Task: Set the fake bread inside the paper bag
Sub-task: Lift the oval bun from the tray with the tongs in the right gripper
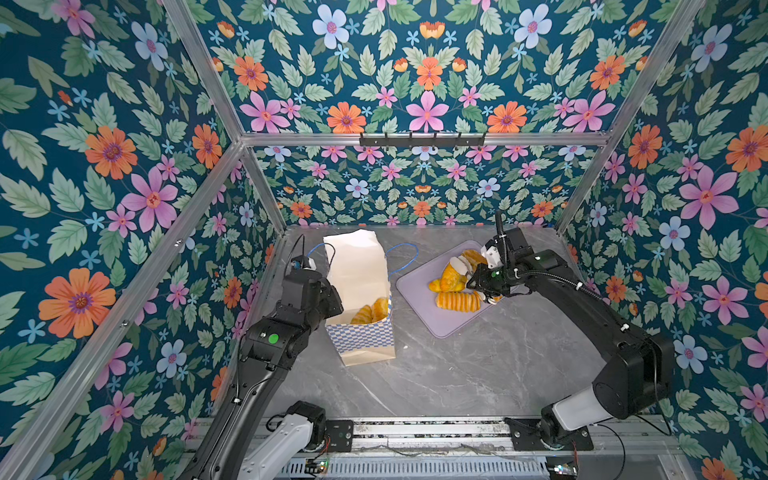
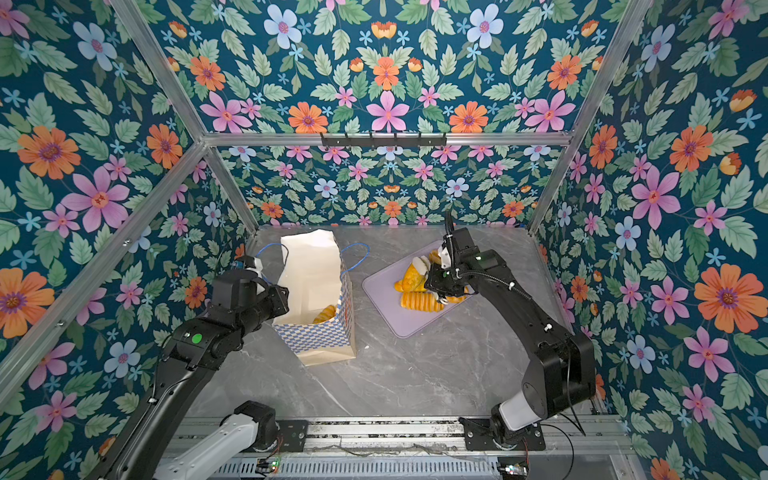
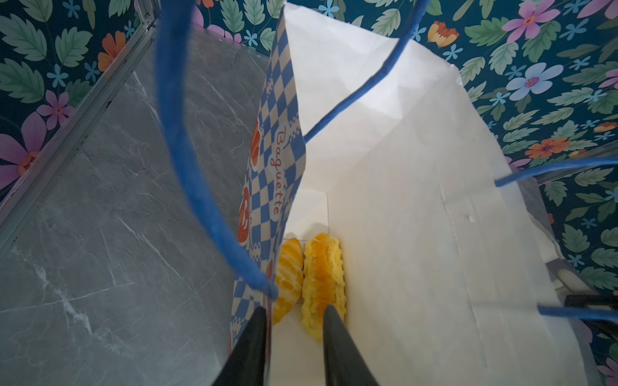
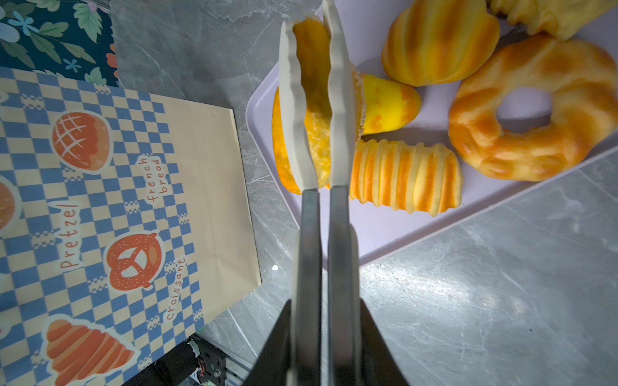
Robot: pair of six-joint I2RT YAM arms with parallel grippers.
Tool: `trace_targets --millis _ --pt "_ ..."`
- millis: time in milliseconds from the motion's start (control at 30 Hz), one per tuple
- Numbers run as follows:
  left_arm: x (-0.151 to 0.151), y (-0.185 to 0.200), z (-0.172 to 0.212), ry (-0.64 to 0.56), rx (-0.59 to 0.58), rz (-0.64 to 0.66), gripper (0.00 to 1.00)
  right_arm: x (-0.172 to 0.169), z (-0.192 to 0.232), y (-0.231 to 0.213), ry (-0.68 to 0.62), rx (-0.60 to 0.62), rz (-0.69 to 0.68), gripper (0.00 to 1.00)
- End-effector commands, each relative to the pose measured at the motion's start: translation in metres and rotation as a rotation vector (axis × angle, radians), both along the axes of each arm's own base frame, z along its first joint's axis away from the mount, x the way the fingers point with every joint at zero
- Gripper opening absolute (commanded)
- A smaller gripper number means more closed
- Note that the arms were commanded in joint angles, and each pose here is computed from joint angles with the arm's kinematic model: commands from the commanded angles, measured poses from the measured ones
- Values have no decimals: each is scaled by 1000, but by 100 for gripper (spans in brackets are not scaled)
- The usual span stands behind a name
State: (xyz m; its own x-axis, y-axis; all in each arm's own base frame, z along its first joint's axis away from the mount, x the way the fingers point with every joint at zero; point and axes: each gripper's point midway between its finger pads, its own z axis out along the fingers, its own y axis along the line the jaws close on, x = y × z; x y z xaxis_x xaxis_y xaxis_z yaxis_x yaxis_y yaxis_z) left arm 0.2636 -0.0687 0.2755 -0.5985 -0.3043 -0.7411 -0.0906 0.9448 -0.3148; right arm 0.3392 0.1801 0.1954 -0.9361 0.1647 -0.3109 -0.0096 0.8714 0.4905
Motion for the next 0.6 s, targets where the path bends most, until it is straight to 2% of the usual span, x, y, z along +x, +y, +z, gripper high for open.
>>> trace_targets --millis 0,333,567 --pt "1 0 2 -12 -5 2 31 2 -1 -1 -15 -12 7 22" --pt "1 1 2 -13 -2 5 31 -1 24 -6 -69 -20 6 22" --pt "1 1 2 -14 -5 6 30 -4 77 -6 -171 19 6 22"
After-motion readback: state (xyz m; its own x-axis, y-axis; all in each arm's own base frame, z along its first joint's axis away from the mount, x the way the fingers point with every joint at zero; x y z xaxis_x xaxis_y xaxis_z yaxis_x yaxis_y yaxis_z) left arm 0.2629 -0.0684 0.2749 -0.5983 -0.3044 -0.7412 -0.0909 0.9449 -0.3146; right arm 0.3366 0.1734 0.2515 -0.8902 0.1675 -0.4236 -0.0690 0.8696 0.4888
